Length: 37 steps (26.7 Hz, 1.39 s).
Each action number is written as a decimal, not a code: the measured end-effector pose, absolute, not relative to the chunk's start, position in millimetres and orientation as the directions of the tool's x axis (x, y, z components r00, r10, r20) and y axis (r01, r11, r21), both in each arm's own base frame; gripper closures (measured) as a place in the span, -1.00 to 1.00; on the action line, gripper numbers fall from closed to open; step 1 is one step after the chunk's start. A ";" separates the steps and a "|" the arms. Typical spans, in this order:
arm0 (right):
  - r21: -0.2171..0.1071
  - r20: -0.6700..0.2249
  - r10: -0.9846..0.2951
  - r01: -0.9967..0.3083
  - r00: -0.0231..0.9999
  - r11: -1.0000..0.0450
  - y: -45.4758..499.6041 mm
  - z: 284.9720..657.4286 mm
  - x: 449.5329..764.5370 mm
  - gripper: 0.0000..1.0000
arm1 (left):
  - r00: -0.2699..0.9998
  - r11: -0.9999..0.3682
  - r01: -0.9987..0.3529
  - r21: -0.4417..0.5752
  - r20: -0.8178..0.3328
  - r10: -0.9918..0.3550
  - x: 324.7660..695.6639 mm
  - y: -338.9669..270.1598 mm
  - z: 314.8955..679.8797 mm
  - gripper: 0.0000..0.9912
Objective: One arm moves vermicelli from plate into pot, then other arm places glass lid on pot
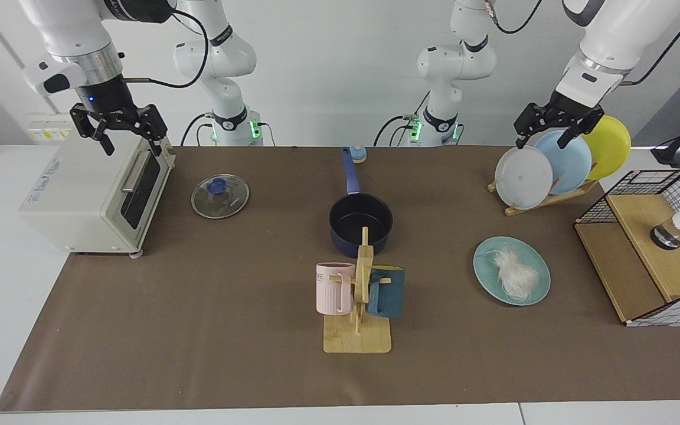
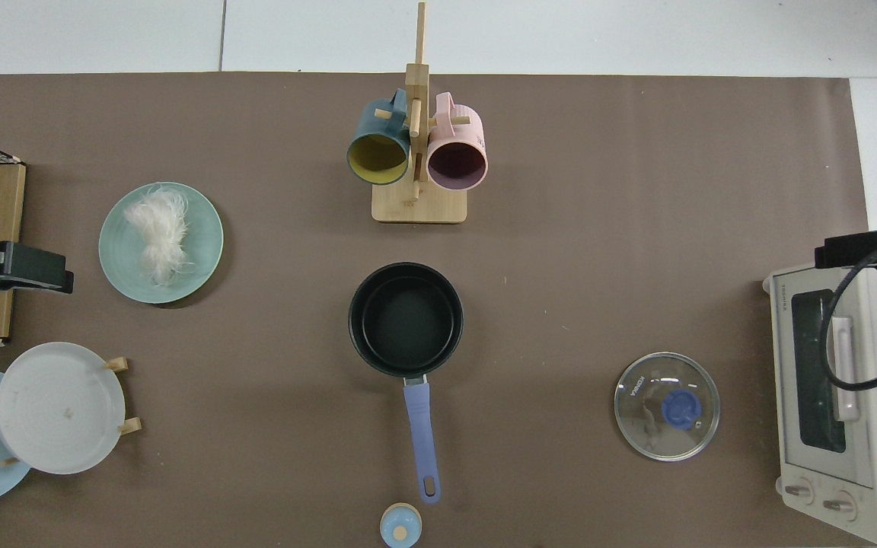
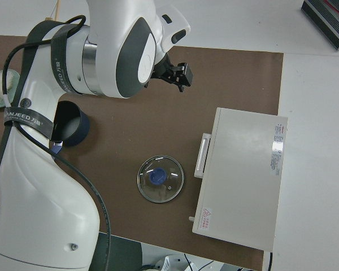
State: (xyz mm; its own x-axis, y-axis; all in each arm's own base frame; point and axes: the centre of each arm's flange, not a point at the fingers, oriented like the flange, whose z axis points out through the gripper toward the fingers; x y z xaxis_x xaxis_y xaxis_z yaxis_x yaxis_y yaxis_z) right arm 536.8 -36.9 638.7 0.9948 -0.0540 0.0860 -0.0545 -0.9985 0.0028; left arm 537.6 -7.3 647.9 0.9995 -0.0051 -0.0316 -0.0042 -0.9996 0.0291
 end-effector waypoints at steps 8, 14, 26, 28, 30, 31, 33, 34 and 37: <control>0.002 0.049 -0.053 -0.053 0.997 -0.999 -36.1 635.2 533.1 -1.00 | 1.000 -1.000 0.010 0.029 -0.016 0.010 539.5 0.1 648.1 -1.00; 0.002 0.014 -0.053 -0.053 0.998 -0.999 -35.7 632.2 528.9 -1.00 | 1.000 -1.000 0.011 0.029 -0.025 0.010 538.9 0.2 643.7 -1.00; 0.000 -0.100 -0.031 -0.032 0.994 -1.000 -24.3 583.6 519.8 -1.00 | 1.000 -1.000 0.011 0.029 -0.022 0.010 541.4 0.2 635.4 -1.00; 0.000 -0.115 -0.017 -0.017 0.993 -1.000 -16.9 576.5 517.7 -1.00 | 1.000 -1.000 0.011 0.029 -0.018 0.011 540.7 0.2 637.2 -1.00; 0.000 -0.122 -0.002 -0.002 0.992 -1.000 -9.1 571.1 515.2 -1.00 | 1.000 -1.000 0.012 0.029 -0.009 0.012 538.8 1.1 641.6 -1.00; -0.001 -0.123 0.005 0.005 0.992 -1.000 -5.4 568.8 513.8 -1.00 | 1.000 -0.999 0.013 0.029 -0.005 0.013 537.5 1.8 643.9 -1.00; -0.002 -0.119 0.018 0.018 0.993 -1.000 1.1 564.4 511.0 -1.00 | 1.000 -0.999 0.016 0.028 0.002 0.016 535.2 3.2 647.9 -1.00; -0.002 -0.116 0.023 0.023 0.993 -1.000 3.9 561.5 509.2 -1.00 | 1.000 -0.999 0.017 0.027 0.006 0.017 534.2 3.7 649.6 -1.00; -0.004 -0.108 0.032 0.032 0.994 -0.999 7.9 549.4 502.8 -1.00 | 1.000 -1.000 0.018 0.023 0.008 0.018 533.2 4.4 650.3 -1.00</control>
State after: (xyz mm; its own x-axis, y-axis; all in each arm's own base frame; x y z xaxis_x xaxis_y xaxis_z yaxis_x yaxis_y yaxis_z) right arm 502.8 7.9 549.4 0.9936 0.0320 -0.1081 0.0317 -0.9995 -0.0040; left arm 533.2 4.4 650.3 0.9998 0.0181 0.0076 0.0179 -0.9996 0.0233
